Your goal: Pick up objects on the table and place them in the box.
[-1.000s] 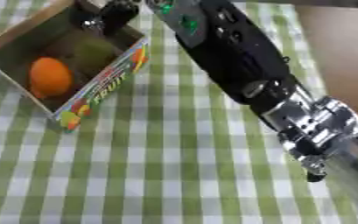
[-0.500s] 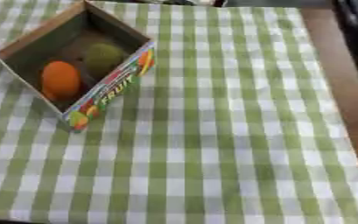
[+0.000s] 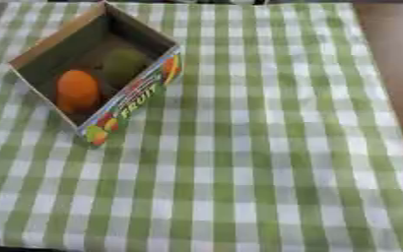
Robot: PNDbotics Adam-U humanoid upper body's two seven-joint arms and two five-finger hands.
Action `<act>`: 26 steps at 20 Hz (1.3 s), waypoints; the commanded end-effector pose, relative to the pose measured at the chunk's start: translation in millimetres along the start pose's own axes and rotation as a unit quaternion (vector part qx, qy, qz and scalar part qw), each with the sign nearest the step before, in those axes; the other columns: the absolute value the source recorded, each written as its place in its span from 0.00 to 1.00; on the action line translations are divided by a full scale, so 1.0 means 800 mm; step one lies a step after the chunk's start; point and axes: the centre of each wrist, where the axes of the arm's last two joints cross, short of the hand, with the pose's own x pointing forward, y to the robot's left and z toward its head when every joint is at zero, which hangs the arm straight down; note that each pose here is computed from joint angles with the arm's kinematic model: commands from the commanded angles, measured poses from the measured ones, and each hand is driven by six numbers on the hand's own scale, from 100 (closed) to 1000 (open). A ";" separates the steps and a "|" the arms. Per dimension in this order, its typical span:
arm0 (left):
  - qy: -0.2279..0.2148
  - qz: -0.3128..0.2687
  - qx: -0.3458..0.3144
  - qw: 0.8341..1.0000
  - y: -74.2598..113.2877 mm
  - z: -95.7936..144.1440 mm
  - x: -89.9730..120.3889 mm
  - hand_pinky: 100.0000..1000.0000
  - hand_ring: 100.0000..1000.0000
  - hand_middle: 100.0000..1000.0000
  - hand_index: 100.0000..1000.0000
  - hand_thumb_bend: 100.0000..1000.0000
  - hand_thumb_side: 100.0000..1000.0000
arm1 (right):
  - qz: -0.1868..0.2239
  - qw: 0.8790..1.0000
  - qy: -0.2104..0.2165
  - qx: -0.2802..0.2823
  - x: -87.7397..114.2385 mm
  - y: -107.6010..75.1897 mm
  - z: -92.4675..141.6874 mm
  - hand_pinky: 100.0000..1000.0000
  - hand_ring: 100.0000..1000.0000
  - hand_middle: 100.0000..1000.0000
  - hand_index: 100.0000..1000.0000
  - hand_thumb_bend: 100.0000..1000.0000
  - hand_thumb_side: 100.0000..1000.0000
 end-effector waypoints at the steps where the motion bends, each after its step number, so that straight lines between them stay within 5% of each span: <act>1: -0.020 -0.001 0.011 1.000 0.002 -0.012 0.006 0.66 0.62 0.60 0.81 0.01 0.37 | 0.018 0.999 -0.027 -0.038 0.003 -0.008 0.002 0.89 0.61 0.71 0.86 0.00 0.31; 12: -0.030 0.018 0.042 0.998 -0.007 -0.023 0.007 0.66 0.63 0.60 0.81 0.03 0.37 | 0.003 0.987 -0.010 -0.160 -0.009 0.021 0.052 0.91 0.75 0.72 0.87 0.00 0.32; 16: -0.033 0.021 0.046 0.998 -0.007 -0.025 0.007 0.66 0.63 0.60 0.81 0.03 0.37 | 0.013 0.986 -0.002 -0.168 -0.010 0.028 0.064 0.91 0.75 0.73 0.87 0.00 0.36; 26: -0.036 0.025 0.051 0.998 -0.009 -0.027 0.007 0.66 0.63 0.60 0.81 0.04 0.37 | 0.004 0.982 -0.019 -0.190 -0.010 0.034 0.067 0.91 0.77 0.73 0.87 0.00 0.27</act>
